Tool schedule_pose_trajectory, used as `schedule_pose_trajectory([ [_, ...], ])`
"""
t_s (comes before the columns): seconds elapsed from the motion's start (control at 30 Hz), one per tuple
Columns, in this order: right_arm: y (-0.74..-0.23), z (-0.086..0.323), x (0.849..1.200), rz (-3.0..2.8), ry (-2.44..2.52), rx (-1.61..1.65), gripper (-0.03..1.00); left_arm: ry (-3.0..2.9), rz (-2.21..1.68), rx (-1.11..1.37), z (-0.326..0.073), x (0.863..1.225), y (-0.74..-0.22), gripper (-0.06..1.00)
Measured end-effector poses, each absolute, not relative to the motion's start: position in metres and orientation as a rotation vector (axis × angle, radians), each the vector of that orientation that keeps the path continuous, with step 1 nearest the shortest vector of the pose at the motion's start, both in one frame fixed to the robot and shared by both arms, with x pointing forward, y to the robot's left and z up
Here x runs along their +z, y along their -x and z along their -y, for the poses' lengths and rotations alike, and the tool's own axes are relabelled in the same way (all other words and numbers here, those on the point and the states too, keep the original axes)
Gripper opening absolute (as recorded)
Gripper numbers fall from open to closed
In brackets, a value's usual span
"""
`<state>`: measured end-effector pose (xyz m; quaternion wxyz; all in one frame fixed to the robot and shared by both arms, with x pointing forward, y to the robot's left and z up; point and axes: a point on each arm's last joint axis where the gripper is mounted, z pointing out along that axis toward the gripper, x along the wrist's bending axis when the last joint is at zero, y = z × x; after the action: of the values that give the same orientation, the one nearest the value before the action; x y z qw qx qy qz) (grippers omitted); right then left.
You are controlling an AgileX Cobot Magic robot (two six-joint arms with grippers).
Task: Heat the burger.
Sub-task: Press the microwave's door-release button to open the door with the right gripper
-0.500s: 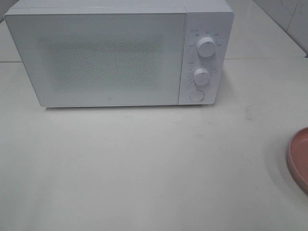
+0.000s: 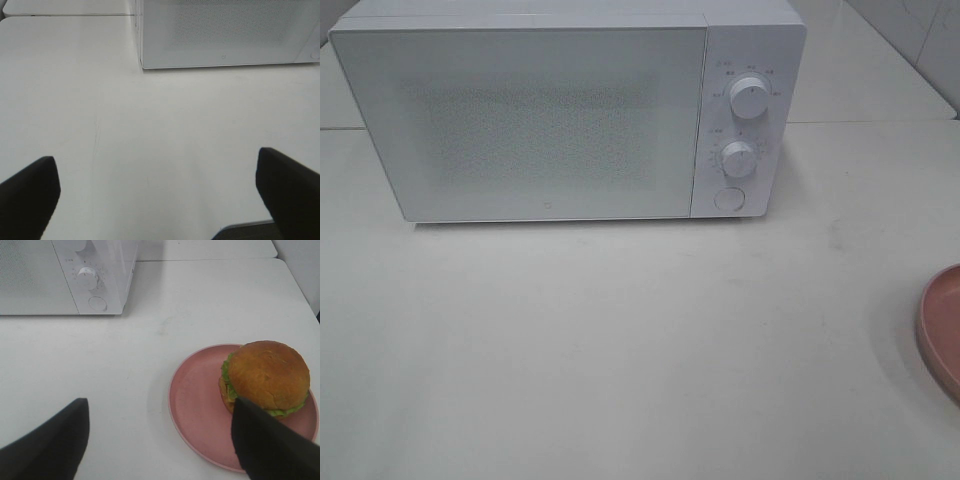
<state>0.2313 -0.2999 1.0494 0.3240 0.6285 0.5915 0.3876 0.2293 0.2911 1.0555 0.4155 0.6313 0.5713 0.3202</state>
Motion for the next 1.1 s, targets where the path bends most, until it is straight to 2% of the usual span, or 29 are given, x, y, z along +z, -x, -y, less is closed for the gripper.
schedule_pose_trajectory([
  [0.33, -0.242, 0.299, 1.062, -1.564, -1.661, 1.007, 0.75, -1.586, -1.435, 0.804, -0.291, 1.056, -0.229, 0.99],
  [1.1, -0.322, 0.293, 1.07, -1.604, -1.699, 0.964, 0.75, -1.586, -1.435, 0.804, -0.291, 1.056, -0.229, 0.99],
])
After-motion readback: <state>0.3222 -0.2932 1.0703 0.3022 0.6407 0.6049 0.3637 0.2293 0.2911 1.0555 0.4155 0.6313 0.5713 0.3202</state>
